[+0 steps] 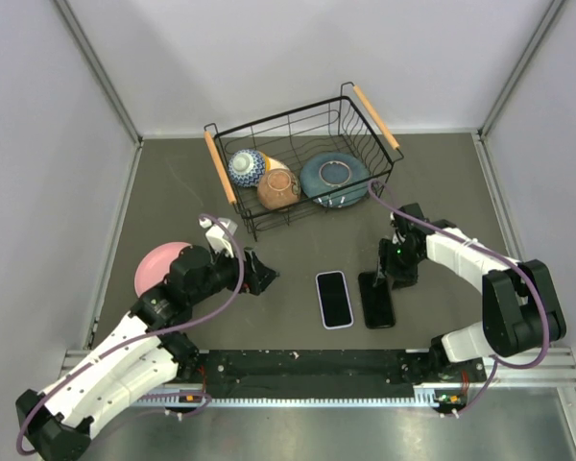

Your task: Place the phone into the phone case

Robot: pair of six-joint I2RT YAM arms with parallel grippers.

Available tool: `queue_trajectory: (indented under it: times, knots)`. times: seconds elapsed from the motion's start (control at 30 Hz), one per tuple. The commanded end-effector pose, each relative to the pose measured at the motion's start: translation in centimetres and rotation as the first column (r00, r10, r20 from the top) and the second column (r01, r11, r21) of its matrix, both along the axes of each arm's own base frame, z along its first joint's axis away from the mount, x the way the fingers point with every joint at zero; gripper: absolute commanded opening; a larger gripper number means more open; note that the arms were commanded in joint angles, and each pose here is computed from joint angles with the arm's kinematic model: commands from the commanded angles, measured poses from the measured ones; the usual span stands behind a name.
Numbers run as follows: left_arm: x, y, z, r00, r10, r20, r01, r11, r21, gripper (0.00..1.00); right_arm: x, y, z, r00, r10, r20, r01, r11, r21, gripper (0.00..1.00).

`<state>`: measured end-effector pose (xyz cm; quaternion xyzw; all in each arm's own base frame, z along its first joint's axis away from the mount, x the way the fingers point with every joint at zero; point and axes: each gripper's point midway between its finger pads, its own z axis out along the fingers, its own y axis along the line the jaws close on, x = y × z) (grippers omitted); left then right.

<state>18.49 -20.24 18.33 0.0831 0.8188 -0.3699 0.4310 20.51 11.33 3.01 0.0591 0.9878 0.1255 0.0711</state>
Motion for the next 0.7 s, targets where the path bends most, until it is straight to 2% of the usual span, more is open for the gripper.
queue_trajectory:
  times: [0.0,0.1,0.3,0.53,0.67]
  knots:
    - [0.3,0.1,2.4,0.999,0.02,0.043,-0.018,0.999,-0.038,0.93,2.6,0.1,1.7,0.995,-0.025,0.1,0.025,1.0,0.0,0.53]
    - [0.3,0.1,2.7,0.999,0.024,0.047,-0.022,0.999,-0.046,0.93,2.3,0.3,2.2,0.993,-0.019,0.113,0.017,1.0,0.018,0.53]
    - [0.2,0.2,3.1,0.998,0.026,0.051,-0.023,0.998,-0.053,0.93,1.5,1.6,3.3,0.989,-0.02,0.148,0.002,0.993,0.121,0.36]
    - [0.1,0.3,3.0,0.999,0.031,0.044,-0.029,0.998,-0.063,0.93,-0.3,1.9,0.2,0.99,-0.117,0.084,0.102,0.98,0.169,0.2]
    - [-0.1,0.6,2.3,0.999,0.042,0.032,-0.04,0.997,-0.059,0.93,-1.2,1.6,-1.6,0.983,-0.177,0.039,0.169,0.974,0.152,0.19]
